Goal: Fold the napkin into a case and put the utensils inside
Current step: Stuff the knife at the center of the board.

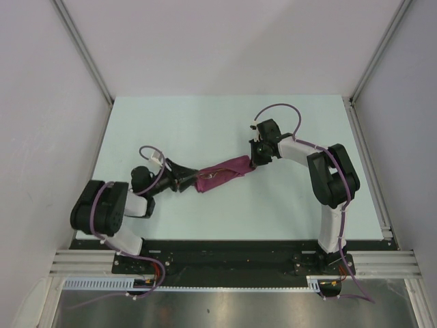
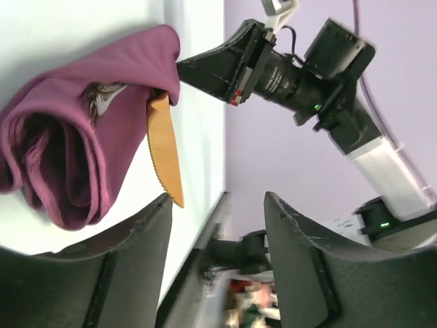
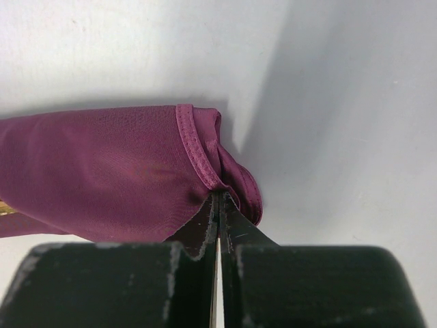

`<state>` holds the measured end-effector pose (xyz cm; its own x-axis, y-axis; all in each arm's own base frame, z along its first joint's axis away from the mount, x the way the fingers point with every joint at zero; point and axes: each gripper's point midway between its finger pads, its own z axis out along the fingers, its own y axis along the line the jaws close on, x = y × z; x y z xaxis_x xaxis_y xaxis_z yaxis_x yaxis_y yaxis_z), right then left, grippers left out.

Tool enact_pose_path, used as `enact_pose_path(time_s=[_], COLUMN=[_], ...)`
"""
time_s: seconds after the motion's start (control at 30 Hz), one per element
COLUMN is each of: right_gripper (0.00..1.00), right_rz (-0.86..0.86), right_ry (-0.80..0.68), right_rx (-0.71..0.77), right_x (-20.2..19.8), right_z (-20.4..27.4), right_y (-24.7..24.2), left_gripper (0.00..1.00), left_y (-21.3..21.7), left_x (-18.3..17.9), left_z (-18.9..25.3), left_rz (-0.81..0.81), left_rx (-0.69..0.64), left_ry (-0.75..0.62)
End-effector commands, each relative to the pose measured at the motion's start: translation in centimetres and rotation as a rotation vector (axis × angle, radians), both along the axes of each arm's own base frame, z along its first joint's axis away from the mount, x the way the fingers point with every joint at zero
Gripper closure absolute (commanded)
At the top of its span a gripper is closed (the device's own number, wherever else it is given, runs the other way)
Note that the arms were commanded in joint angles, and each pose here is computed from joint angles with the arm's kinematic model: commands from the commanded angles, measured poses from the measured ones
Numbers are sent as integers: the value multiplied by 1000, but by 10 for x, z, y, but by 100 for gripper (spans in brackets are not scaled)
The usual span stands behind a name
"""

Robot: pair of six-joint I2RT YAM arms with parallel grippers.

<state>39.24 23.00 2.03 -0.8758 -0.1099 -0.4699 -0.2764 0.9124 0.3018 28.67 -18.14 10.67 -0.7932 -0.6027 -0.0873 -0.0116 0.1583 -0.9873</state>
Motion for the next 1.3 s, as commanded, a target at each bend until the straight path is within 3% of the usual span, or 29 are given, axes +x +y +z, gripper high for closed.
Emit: enact_pose_path(time_s=[0.0,0.03,0.1,0.37,0.53,0.67,0.87,1.27], right_gripper=[100,100,100,100,100,100,87,75], right_rz=[19,19,20,18,20,16,-5,40], right_ry=[53,48,43,37,32,23,-22,-61], right_rx=[-64,-66,-62,-66,-62,-63,-78,42], right_x=[-17,-16,-15,-14,-16,-16,-12,-14], right_z=[-24,-23,-19,-15,-11,-7,14,55], right_y=[-3,-3,-2,-5,-4,-6,-12,22], left_gripper=[37,34,33,33,37,42,45,59], left_y=[4,8,8,2,17,12,3,-55], left_x=[5,-3,-4,-21,-9,-1,11,27], left_z=[9,-7,1,-20,-7,8,14,7], left_rz=[-61,-67,-89,-167,-118,-138,-165,-278], left_rx=[197,244,273,278,434,440,511,542], left_ry=[-94,11,-35,61,-27,-76,-123,-171])
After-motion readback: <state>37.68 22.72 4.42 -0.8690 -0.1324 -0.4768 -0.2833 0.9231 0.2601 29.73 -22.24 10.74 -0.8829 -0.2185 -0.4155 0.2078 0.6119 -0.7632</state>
